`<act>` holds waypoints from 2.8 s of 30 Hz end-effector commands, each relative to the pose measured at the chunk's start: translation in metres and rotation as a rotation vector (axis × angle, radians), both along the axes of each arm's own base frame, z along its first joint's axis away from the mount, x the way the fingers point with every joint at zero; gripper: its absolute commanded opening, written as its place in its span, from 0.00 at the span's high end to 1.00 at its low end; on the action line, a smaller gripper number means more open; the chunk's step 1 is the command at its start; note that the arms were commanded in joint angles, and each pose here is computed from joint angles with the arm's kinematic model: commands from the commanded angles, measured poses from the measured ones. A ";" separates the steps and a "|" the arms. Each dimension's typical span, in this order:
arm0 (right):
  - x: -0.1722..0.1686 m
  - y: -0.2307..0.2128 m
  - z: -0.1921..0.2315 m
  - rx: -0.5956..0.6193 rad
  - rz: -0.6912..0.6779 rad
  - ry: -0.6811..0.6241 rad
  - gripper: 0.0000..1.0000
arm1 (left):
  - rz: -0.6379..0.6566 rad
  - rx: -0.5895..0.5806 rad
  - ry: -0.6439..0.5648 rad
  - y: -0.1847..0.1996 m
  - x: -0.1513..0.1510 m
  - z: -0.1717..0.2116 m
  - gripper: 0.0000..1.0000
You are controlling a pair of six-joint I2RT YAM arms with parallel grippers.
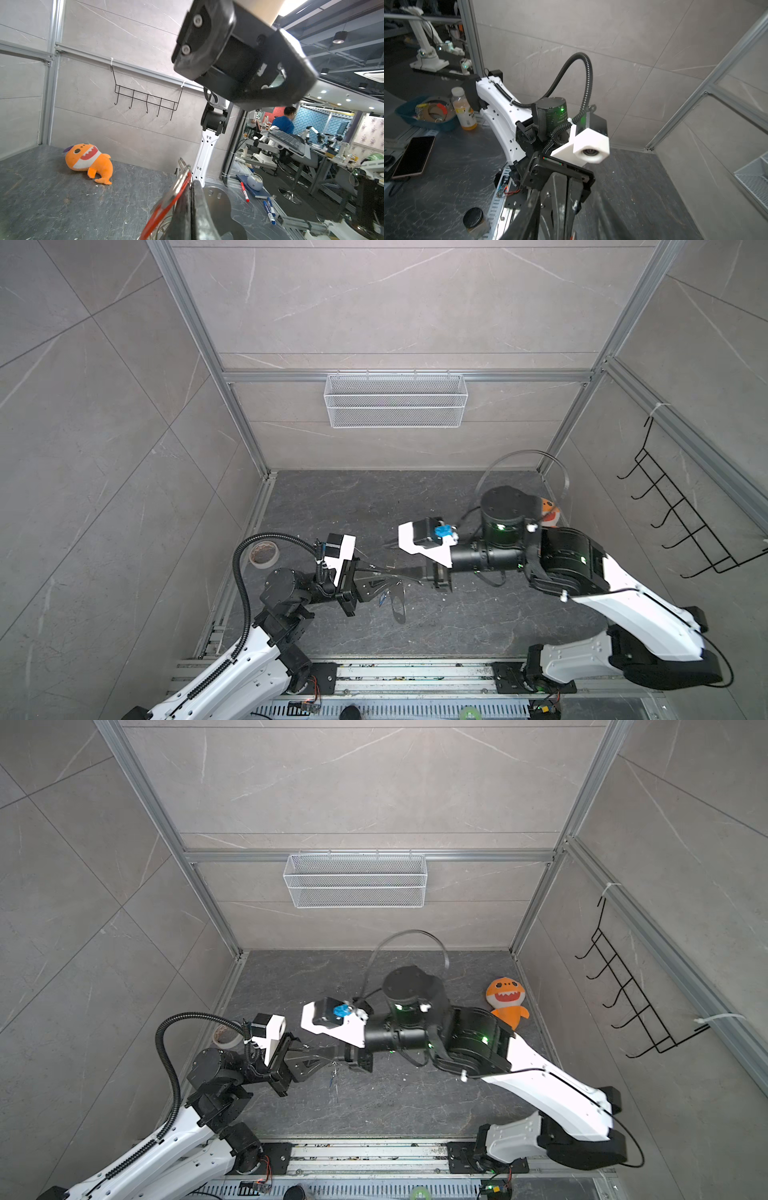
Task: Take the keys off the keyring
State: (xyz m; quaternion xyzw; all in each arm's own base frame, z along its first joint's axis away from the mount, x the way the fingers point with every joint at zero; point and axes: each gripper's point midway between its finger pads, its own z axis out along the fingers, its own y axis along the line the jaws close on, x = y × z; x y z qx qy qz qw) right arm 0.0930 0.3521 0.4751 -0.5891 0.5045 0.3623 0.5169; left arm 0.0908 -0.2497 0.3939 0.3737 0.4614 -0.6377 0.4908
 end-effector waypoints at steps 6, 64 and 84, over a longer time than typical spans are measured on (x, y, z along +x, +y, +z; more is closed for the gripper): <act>0.015 -0.032 -0.027 0.103 -0.181 0.075 0.54 | 0.059 -0.037 -0.071 0.010 -0.003 0.015 1.00; 0.005 -0.008 -0.072 0.002 0.131 0.349 0.90 | 0.047 -0.024 -0.062 0.007 -0.003 0.012 1.00; 0.032 -0.029 -0.100 -0.136 -0.114 0.376 1.00 | 0.224 0.032 0.033 0.018 0.020 -0.005 0.56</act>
